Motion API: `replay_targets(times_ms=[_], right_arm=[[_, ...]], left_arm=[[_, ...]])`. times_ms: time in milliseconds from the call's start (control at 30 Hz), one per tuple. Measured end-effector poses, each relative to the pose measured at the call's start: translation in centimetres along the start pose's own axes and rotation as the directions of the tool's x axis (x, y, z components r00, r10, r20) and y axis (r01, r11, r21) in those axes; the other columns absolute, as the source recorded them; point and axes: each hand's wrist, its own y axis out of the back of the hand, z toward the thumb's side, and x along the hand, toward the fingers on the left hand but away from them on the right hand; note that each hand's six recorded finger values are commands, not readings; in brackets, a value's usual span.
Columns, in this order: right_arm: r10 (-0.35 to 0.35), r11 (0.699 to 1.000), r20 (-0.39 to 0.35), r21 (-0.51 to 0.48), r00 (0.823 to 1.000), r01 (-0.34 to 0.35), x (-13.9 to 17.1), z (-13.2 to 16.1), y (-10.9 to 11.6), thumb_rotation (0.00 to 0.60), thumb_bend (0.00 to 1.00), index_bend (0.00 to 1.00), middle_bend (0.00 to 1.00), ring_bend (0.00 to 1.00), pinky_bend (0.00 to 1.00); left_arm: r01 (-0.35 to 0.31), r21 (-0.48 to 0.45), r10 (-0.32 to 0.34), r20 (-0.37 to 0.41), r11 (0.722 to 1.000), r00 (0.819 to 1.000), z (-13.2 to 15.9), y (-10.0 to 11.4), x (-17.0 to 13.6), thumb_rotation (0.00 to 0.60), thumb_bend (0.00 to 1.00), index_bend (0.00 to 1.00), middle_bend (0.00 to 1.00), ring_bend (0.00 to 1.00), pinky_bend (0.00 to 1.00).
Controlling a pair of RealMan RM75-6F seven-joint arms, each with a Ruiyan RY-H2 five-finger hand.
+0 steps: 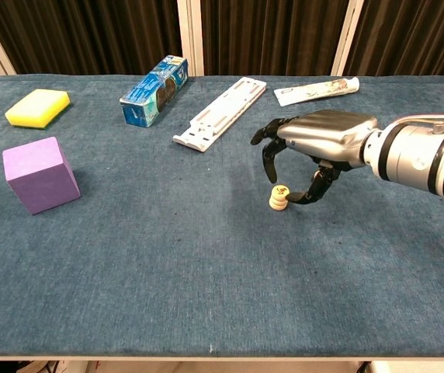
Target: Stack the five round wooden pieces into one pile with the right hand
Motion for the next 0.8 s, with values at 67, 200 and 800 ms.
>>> replay_targets(times_ms=[67, 200, 800], right_arm=[[-0.024, 1.000, 0.016, -0.010, 1.000, 0.024, 0.3, -0.6, 0.6, 0.600, 0.46, 0.48, 0.15, 0.05, 0.14], [-0.037, 0.999, 0.065, 0.001, 0.997, 0.037, 1.1, -2.6, 1.1, 0.600, 0.46, 0.48, 0.15, 0.05, 0.14], [0.031, 0.999, 0.197, 0.036, 0.980, -0.039, 1.1, -7.3, -1.6, 0.600, 0.44, 0.48, 0.15, 0.05, 0.14]], left_arm=[[0.001, 0.000, -0.001, 0.000, 1.000, 1.000, 0.0, 0.0, 0.0, 0.600, 0.03, 0.09, 0.11, 0.07, 0.02], [0.001, -0.001, -0.001, 0.005, 1.000, 1.000, 0.1, 0.0, 0.1, 0.600, 0.03, 0.09, 0.11, 0.07, 0.02], [0.007, 0.001, -0.007, 0.011, 1.000, 1.000, 0.5, -0.1, 0.3, 0.600, 0.03, 0.09, 0.11, 0.07, 0.02]])
